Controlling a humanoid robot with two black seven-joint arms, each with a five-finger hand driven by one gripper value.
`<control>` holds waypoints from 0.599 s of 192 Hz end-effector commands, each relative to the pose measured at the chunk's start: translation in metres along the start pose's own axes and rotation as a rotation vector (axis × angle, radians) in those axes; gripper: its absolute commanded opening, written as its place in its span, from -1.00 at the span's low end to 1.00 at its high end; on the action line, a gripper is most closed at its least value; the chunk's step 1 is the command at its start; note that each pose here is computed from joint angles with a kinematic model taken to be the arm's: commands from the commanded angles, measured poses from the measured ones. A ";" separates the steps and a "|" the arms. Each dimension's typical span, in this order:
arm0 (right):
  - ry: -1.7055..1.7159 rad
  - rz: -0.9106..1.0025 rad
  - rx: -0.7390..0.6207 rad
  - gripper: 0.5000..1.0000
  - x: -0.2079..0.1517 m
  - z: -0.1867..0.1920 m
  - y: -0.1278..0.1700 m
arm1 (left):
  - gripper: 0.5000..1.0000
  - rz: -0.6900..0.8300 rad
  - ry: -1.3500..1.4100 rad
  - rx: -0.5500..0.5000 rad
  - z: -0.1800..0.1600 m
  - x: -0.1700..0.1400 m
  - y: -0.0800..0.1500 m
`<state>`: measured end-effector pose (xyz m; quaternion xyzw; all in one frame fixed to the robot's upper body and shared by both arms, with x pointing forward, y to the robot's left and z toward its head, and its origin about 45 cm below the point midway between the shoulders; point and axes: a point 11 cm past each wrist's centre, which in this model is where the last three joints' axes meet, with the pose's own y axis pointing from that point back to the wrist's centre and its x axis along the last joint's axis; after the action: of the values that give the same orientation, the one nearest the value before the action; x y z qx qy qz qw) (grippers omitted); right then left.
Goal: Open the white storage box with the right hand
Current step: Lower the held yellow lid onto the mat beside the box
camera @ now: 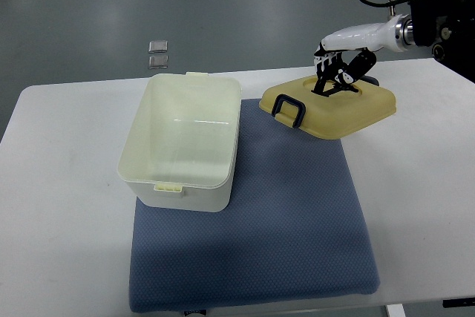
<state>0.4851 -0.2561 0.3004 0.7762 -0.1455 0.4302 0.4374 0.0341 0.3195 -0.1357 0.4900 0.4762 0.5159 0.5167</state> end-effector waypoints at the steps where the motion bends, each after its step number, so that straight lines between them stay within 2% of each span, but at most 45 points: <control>1: -0.053 0.000 0.006 -1.00 -0.001 -0.002 -0.001 | 1.00 -0.002 0.000 0.001 0.000 0.000 0.000; 115: -0.181 -0.012 0.014 -1.00 -0.030 -0.002 -0.018 | 1.00 -0.012 -0.002 0.000 0.000 -0.001 0.000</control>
<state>0.4791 -0.2523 0.2733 0.8119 -0.1812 0.3602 0.4222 0.0341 0.3182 -0.1357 0.4879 0.4785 0.5127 0.5197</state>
